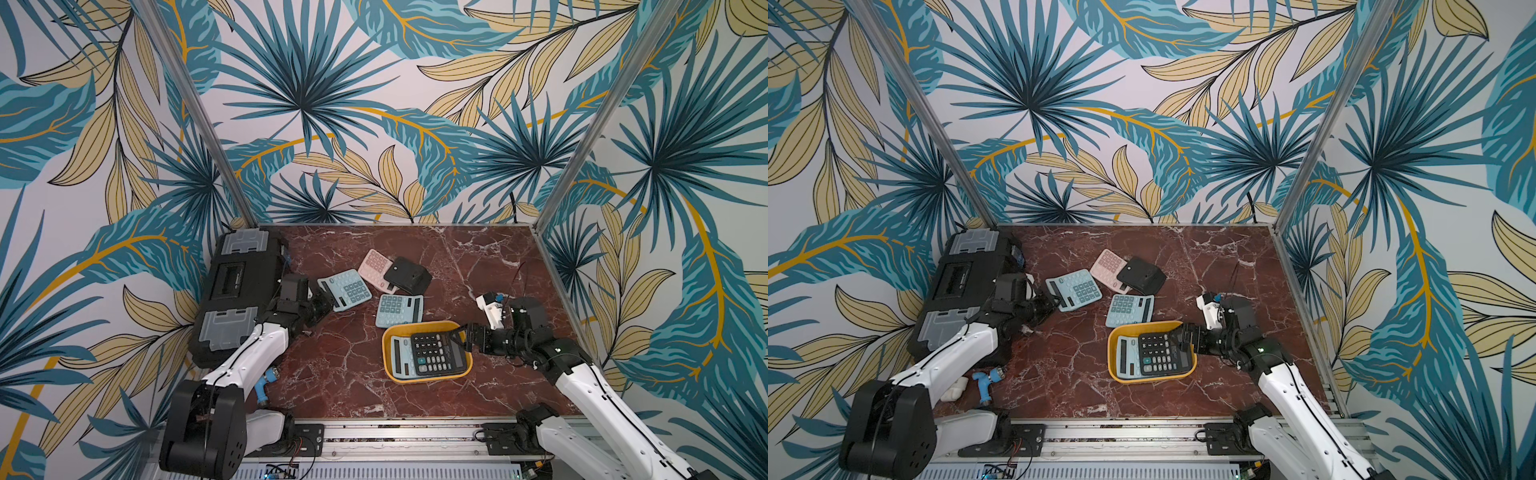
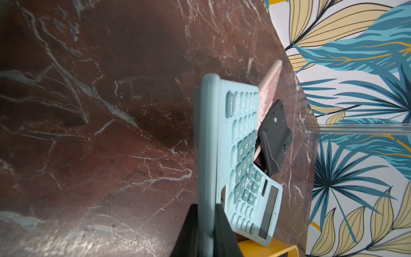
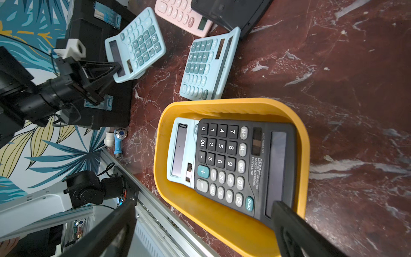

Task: Put the calculator in the storage box
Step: Pick up the calculator at the center of the board.

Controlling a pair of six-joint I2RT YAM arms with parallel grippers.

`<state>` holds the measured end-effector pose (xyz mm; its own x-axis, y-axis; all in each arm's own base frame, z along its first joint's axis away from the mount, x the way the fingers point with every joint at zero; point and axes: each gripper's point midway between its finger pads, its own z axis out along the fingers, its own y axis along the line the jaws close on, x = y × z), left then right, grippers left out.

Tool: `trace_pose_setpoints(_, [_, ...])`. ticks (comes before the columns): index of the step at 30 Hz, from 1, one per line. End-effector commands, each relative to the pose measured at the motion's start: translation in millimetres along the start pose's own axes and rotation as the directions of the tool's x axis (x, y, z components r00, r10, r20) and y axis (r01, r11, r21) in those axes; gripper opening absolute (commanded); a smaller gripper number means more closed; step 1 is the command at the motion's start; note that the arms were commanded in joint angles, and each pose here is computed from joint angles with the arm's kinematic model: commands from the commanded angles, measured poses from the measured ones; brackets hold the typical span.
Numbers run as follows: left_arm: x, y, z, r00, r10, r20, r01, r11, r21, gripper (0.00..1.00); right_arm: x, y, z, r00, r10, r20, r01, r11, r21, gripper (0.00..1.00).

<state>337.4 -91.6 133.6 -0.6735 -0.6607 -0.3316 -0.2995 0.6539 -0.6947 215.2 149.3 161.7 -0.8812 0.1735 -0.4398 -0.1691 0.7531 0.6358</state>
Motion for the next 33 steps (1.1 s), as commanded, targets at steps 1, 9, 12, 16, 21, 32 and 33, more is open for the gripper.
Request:
trace_pose_setpoints(1, [-7.5, -34.1, -29.1, 0.997, 0.073, 0.009, -0.074, 0.994, 0.082, 0.05, -0.7, -2.3, -1.5, 1.000, 0.020, 0.000, -0.020, 1.000, 0.024, 0.99])
trace_pose_setpoints(9, [18.5, -75.7, -66.5, 0.984, 0.174, -0.038, -0.162, 0.963, 0.217, 0.05, -11.5, -6.3, -6.9, 0.995, 0.078, 0.057, -0.082, 0.995, 0.065, 1.00])
trace_pose_setpoints(12, [34.6, -92.4, -71.4, 0.973, 0.217, -0.080, -0.188, 0.944, 0.271, 0.05, -16.8, -5.7, -10.2, 0.992, 0.100, 0.082, -0.106, 0.992, 0.071, 0.99])
trace_pose_setpoints(16, [56.1, -116.5, -77.0, 0.951, 0.282, -0.128, -0.221, 0.908, 0.357, 0.05, -24.1, 2.2, -14.7, 0.990, 0.101, 0.093, -0.107, 0.993, 0.056, 0.99])
trace_pose_setpoints(21, [85.5, -143.1, -83.2, 0.912, 0.367, -0.182, -0.252, 0.853, 0.458, 0.05, -37.0, 8.0, -21.4, 0.990, 0.073, 0.124, -0.081, 0.995, 0.055, 1.00])
trace_pose_setpoints(32, [121.0, -164.7, -87.7, 0.866, 0.428, -0.257, -0.191, 0.760, 0.621, 0.05, -54.4, 55.4, -36.9, 0.983, 0.007, 0.183, 0.024, 0.986, -0.168, 0.93])
trace_pose_setpoints(33, [121.8, -165.4, -87.3, 0.866, 0.427, -0.258, -0.185, 0.755, 0.629, 0.05, -55.3, 61.9, -36.7, 0.983, 0.016, 0.181, 0.023, 0.977, -0.212, 0.91])
